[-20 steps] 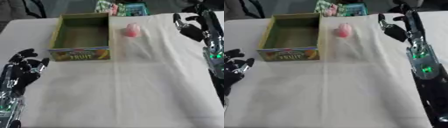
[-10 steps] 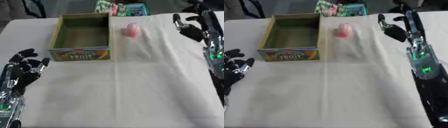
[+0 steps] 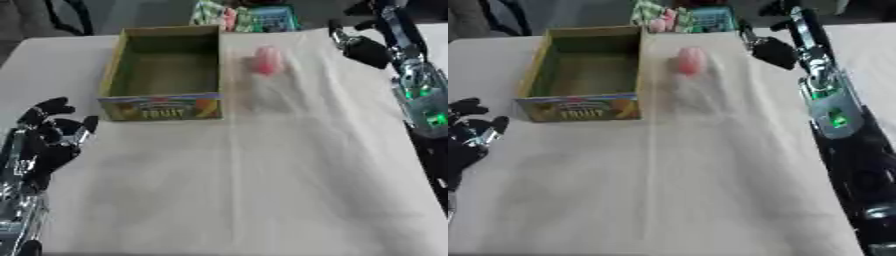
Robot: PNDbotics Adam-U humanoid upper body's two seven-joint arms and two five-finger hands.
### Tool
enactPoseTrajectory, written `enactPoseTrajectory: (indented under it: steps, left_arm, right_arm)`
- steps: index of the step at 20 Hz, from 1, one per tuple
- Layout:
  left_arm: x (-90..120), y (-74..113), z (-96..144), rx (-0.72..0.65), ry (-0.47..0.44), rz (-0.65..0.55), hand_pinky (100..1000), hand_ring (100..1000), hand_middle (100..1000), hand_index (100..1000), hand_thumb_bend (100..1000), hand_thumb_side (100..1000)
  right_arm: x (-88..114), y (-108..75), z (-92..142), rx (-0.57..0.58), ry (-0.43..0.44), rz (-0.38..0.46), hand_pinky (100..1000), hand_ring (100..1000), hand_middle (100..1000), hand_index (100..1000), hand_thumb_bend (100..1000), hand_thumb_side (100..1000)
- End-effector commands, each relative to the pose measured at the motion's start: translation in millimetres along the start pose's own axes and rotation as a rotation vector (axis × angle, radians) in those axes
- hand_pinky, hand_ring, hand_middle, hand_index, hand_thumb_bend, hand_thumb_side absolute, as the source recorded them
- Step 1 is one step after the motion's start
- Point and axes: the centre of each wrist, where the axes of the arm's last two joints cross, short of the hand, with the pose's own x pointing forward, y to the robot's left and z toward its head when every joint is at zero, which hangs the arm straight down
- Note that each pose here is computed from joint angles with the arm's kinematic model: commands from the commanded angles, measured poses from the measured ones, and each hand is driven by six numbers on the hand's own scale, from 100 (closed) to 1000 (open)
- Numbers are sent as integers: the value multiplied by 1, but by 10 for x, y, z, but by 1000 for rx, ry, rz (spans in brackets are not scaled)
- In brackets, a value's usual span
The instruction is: Pick up objects on the table and place them in the box.
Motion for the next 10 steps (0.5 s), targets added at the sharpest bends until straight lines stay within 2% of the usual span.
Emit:
enactPoseTrajectory:
  steps: [1,3,10]
  left_arm:
    - [88,28,-33,-4,-30,-9,576,541,600,738,542,100]
    - [89,22,-33,-7,-31,-8,576,541,600,738,542,100]
    - [104,-17,-46,-27,-36,-2,576,541,600,738,543,100]
  right_arm:
    - [6,46,-162,44,10,40,735,840,701,928,238,440]
    - [5,151,-244,68,27,47,735,840,702,924,231,455]
    - [47,739,-415,166,121,81,745,853,733,933,231,484]
